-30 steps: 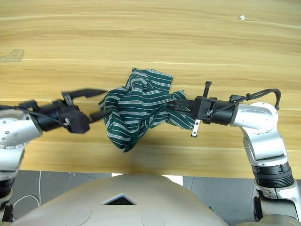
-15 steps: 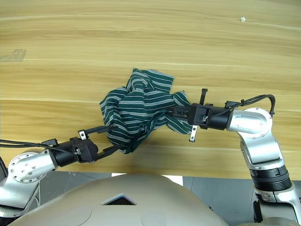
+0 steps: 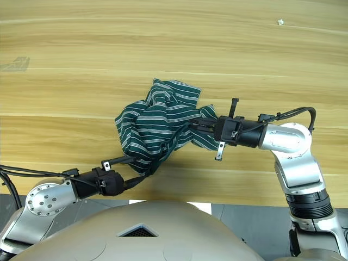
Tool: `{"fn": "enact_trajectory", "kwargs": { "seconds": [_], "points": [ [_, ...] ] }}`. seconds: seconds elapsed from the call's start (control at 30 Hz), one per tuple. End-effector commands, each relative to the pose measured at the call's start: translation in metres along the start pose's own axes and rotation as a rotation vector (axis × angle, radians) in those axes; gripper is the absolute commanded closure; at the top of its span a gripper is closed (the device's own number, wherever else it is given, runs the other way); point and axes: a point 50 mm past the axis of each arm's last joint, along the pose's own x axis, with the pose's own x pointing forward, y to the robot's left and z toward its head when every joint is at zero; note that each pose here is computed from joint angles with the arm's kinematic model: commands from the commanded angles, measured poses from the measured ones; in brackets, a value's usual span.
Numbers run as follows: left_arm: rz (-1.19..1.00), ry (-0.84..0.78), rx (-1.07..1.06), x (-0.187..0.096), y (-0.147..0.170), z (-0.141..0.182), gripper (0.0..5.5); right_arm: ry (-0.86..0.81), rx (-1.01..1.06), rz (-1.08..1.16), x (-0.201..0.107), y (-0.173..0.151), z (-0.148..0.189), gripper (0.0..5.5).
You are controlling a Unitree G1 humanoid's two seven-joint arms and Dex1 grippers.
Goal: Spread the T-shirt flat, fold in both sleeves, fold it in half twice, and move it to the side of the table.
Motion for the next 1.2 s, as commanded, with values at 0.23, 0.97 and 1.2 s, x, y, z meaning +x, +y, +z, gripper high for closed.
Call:
{"fn": "enact_trajectory", "kwargs": {
  "seconds": [0.23,0.97,1.2],
  "points": [
    [-0.018,0.039,0.000,0.006,-0.001,-0.011,2.78,-0.049,-0.074,-0.025,0.006,-0.009,0.016,5.50],
    [0.024,0.058,0.102,0.022,0.002,-0.019,2.78,-0.085,-0.098,-0.027,0.015,-0.011,0.021,5.50],
    [-0.004,0.010,0.085,0.018,0.003,-0.014,3.49,-0.084,-0.084,-0.034,0.017,-0.010,0.018,5.50]
  ]
}}
